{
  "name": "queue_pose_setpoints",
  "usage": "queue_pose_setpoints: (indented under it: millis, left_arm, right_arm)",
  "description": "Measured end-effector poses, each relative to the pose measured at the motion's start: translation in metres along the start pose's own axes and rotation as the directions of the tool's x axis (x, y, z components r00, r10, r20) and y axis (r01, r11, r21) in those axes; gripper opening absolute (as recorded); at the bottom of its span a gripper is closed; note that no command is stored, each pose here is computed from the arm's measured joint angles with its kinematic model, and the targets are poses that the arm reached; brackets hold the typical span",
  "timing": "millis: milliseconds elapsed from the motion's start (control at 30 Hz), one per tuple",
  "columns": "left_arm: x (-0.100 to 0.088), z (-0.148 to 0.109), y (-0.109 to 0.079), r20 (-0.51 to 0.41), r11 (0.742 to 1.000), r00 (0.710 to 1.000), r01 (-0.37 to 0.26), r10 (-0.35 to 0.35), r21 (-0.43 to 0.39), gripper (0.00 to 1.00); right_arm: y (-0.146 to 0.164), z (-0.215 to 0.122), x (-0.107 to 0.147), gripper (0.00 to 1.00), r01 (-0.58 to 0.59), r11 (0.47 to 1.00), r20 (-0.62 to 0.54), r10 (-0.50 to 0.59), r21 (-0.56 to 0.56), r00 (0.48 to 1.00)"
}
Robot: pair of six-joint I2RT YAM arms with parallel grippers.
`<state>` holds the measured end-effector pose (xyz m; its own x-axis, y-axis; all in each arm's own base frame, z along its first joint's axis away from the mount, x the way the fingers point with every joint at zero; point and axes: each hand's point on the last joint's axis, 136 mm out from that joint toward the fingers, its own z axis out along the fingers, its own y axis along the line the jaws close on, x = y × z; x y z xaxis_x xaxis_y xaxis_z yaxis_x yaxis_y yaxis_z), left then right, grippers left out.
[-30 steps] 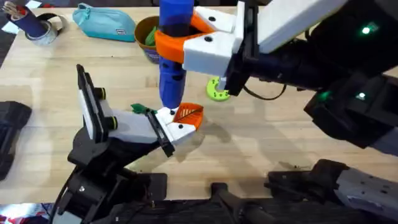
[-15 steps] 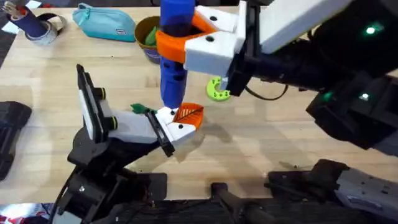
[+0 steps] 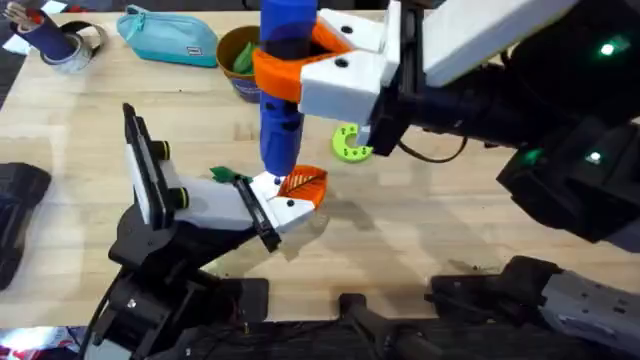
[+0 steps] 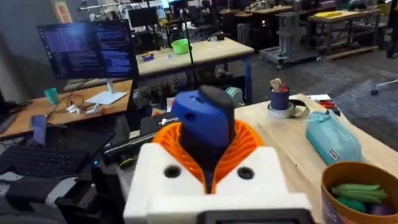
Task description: Pick up the gripper from the table and insert it into the empty holder that is missing its gripper. Then pick up a screw, insert it into the mounting hole, and use the screwdriver to tighten it. Finally, clean up the table by picking up the vegetable and placing it into the bucket.
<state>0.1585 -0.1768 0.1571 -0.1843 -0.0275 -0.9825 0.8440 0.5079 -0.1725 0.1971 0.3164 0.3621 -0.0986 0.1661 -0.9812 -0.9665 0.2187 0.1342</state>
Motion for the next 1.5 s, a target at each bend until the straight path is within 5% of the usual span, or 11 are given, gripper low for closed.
queue_pose_setpoints:
  millis: [1500]
  left_arm:
    - [-0.0011, 0.0001, -0.0007, 0.004, 1.000, 1.000, -0.007, 0.007, 0.004, 0.016]
  right_arm:
    - [-0.0024, 0.0024, 0.0039, 0.023, -0.003, 1.000, 0.002, 0.003, -0.013, 1.000]
